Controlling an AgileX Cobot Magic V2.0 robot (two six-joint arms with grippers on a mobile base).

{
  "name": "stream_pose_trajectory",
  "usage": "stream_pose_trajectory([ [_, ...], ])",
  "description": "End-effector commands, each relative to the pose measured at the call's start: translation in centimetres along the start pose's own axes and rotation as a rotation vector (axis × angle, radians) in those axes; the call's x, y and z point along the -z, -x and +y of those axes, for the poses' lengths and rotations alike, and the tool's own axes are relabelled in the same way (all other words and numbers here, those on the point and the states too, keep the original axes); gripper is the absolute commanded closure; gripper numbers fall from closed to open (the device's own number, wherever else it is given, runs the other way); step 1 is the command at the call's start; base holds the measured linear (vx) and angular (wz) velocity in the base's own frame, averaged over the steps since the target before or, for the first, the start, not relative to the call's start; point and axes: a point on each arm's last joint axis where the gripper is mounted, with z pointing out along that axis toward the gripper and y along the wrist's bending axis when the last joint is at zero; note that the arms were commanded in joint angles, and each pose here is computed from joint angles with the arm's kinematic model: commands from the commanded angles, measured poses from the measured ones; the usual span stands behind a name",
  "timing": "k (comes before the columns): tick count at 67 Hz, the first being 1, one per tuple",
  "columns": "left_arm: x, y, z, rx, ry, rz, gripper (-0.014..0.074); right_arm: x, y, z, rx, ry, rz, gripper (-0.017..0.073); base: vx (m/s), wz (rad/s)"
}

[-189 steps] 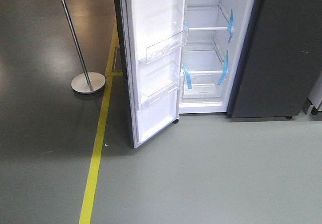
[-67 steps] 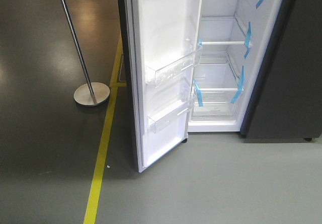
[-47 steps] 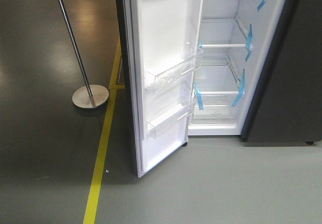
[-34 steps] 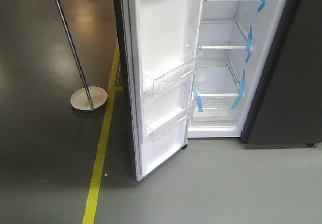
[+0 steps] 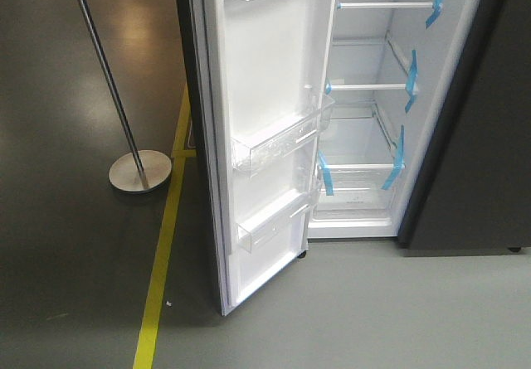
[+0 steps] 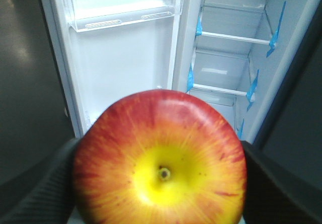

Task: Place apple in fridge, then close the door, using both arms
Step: 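Move the right gripper with the apple into the refrigerator opening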

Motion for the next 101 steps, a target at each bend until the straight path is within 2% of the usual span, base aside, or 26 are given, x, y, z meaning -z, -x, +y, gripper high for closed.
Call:
stream_pose_trajectory([
  [1,0.31,1.26,-0.46,0.007,-0.041,-0.099,0.0601,1.01,1.41,0.07,0.005,-0.014,-0.119,0.0356,0.12,-0.02],
  [101,0.31,1.26,-0.46,0.007,-0.041,-0.099,0.0601,1.01,1.41,0.07,0.005,-0.014,-0.119,0.0356,0.10,-0.01],
])
